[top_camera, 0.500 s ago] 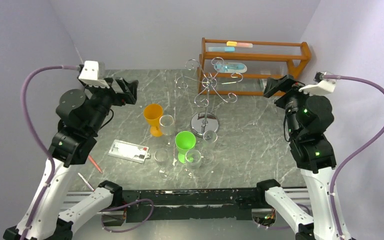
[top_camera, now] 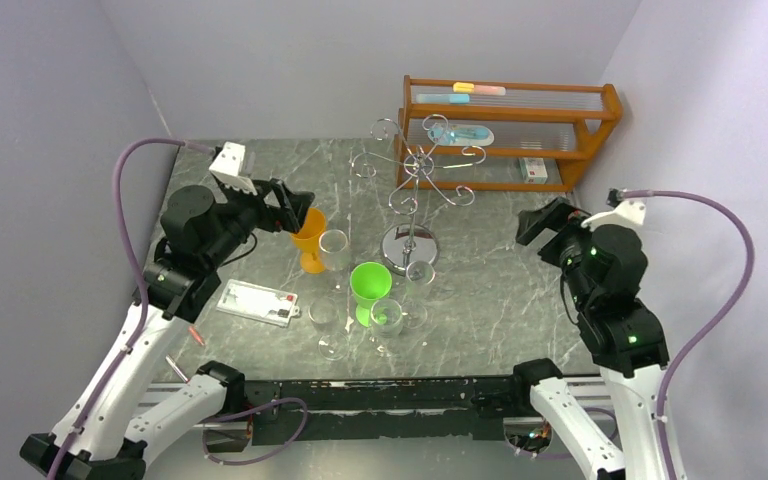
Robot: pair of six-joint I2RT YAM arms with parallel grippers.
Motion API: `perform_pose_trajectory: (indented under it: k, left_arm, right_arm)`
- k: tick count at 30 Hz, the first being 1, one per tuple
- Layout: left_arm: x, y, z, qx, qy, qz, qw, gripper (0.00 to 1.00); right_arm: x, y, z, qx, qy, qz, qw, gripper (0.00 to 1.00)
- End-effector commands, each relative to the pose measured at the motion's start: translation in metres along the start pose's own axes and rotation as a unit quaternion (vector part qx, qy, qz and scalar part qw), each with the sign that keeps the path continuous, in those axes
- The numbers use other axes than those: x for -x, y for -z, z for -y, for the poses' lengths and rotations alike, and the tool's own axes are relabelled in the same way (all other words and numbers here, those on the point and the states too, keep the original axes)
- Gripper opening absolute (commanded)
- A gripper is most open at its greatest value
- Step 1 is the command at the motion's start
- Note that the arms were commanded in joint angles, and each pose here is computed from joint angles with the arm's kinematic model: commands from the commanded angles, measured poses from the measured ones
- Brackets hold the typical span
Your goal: Place the wine glass upside down on the wine glass rack
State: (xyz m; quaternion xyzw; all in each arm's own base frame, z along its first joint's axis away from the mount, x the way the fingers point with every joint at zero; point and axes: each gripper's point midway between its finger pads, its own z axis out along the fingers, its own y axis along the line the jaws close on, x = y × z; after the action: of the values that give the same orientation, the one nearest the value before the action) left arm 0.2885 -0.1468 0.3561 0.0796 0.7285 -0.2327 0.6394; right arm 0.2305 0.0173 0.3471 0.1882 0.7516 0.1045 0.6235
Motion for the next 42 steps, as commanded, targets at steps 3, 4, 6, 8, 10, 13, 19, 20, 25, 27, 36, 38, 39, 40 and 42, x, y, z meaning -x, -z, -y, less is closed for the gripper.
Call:
perform_pose_trajectory:
  k: [3,4,6,8,10,13,19,20,25,27,36,38,39,40,42]
  left_arm:
    - [-0.024,-0.012,0.042,-0.120,0.003,-0.081,0.989,0.88]
    - [-0.033,-0.015,0.039,-0.111,0.005,-0.103,0.988,0.84]
    - [-0.044,-0.022,0.029,-0.079,0.009,-0.135,0.988,0.76]
    - [-0.054,-0.028,0.020,-0.053,0.009,-0.161,0.985,0.67]
    - [-0.063,-0.033,0.015,-0.035,0.012,-0.183,0.983,0.58]
    - [-0.076,-0.037,-0.012,0.054,0.024,-0.213,0.975,0.48]
    - [-0.110,-0.031,-0.065,0.208,0.016,-0.263,0.942,0.60]
    - [-0.115,-0.031,-0.071,0.223,0.017,-0.263,0.939,0.62]
    - [-0.145,-0.039,-0.086,0.248,0.034,-0.289,0.924,0.51]
    - [-0.160,-0.042,-0.090,0.249,0.042,-0.304,0.919,0.44]
    - [-0.192,-0.048,-0.104,0.262,0.039,-0.350,0.899,0.27]
    - [-0.189,-0.050,-0.103,0.259,0.039,-0.347,0.901,0.08]
    - [-0.184,-0.050,-0.103,0.259,0.037,-0.343,0.902,0.05]
    - [-0.180,-0.051,-0.103,0.260,0.033,-0.339,0.904,0.05]
    - [-0.163,-0.052,-0.105,0.267,0.026,-0.323,0.908,0.05]
  right_arm:
    - [-0.096,-0.004,0.011,0.000,-0.022,-0.158,0.987,0.89]
    - [-0.104,-0.005,0.014,-0.004,-0.024,-0.167,0.986,0.87]
    - [-0.116,-0.007,0.017,-0.009,-0.030,-0.178,0.984,0.85]
    - [-0.124,-0.009,0.015,-0.001,-0.038,-0.185,0.982,0.83]
    - [-0.129,-0.012,0.012,0.009,-0.048,-0.188,0.981,0.82]
    - [-0.137,-0.016,0.010,0.015,-0.056,-0.193,0.979,0.82]
    - [-0.146,-0.026,0.012,0.014,-0.040,-0.203,0.978,0.80]
    - [-0.148,-0.028,0.012,0.012,-0.038,-0.207,0.978,0.80]
    - [-0.154,-0.032,0.011,0.014,-0.041,-0.216,0.976,0.79]
    - [-0.155,-0.032,0.011,0.015,-0.042,-0.216,0.975,0.79]
    - [-0.156,-0.036,0.012,0.012,-0.044,-0.211,0.976,0.79]
    - [-0.155,-0.038,0.011,0.013,-0.045,-0.209,0.977,0.79]
    - [-0.154,-0.038,0.010,0.015,-0.045,-0.208,0.977,0.79]
    - [-0.153,-0.039,0.009,0.016,-0.045,-0.206,0.977,0.79]
    - [-0.146,-0.040,0.008,0.015,-0.045,-0.197,0.979,0.79]
